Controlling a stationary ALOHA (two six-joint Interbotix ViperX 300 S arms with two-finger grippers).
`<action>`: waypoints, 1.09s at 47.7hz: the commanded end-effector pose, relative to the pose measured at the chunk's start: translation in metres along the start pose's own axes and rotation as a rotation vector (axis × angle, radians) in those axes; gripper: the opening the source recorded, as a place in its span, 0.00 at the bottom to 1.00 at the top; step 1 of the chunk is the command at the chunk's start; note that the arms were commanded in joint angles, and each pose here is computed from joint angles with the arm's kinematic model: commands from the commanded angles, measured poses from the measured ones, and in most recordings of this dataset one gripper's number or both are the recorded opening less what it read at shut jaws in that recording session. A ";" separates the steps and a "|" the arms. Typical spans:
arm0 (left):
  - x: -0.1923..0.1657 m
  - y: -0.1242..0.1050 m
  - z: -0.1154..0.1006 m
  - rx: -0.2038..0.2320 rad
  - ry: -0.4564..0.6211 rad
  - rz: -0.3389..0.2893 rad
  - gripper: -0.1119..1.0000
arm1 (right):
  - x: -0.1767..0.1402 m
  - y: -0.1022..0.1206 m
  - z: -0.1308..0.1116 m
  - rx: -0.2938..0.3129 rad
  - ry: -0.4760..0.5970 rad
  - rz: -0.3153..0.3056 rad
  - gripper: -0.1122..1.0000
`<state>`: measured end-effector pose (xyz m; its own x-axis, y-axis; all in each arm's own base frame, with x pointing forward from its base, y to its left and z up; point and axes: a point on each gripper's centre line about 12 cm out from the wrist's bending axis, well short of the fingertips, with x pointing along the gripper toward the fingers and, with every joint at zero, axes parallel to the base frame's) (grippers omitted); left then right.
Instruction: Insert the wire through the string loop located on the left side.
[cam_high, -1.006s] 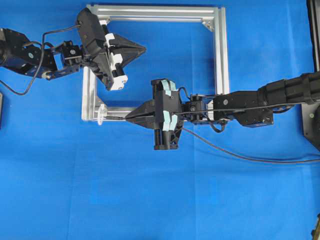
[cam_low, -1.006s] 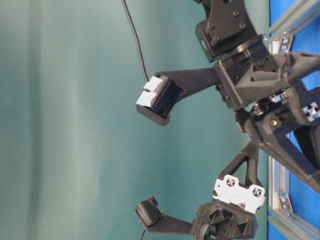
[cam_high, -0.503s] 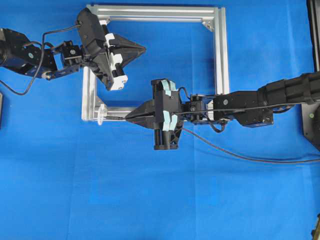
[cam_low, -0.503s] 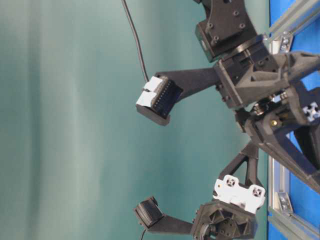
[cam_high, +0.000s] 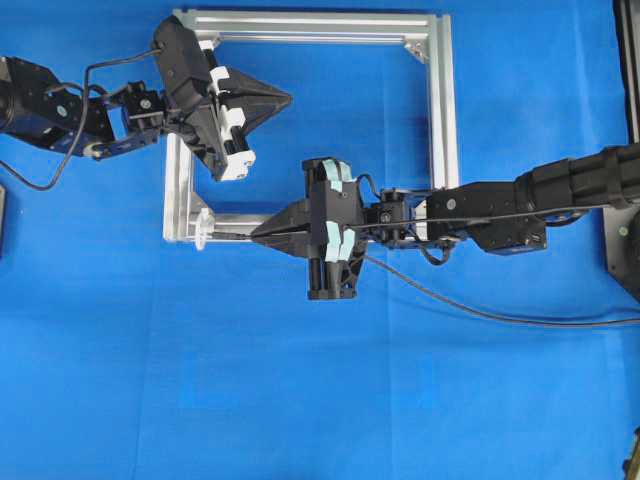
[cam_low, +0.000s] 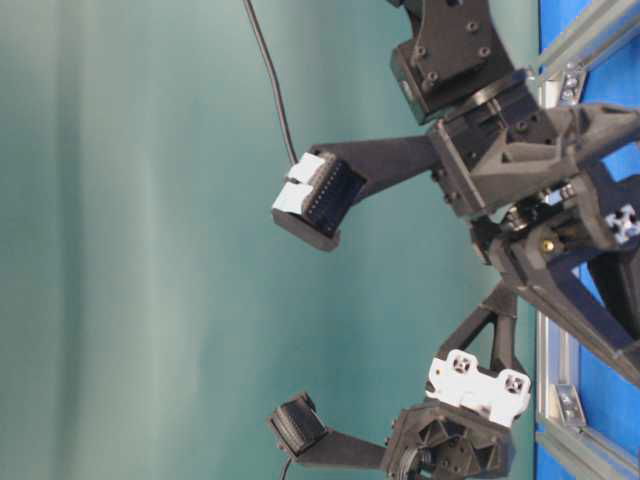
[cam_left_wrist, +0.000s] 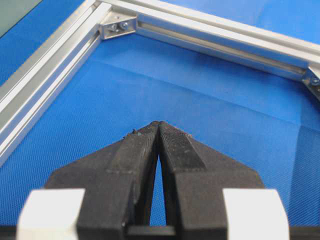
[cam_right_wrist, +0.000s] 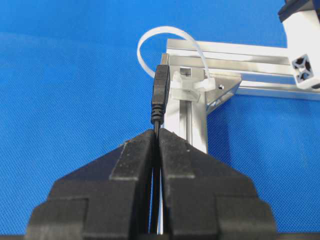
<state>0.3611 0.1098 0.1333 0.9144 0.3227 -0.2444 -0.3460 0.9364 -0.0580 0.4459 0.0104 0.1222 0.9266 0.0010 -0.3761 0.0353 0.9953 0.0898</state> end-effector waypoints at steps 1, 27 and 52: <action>-0.002 -0.002 0.017 -0.002 -0.050 -0.007 0.10 | 0.001 0.001 0.015 0.006 -0.043 0.001 0.10; -0.002 -0.002 0.017 -0.002 -0.050 -0.007 0.10 | 0.044 -0.004 0.032 0.010 -0.087 -0.007 0.10; -0.012 -0.001 0.013 0.007 -0.038 -0.006 0.10 | 0.047 -0.004 0.034 0.010 -0.090 -0.006 0.10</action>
<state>0.3568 0.1085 0.1335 0.9137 0.3213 -0.2488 -0.3446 0.9371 -0.0555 0.4971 0.0052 0.1195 0.9438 -0.0113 -0.3302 0.0450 0.9945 0.0947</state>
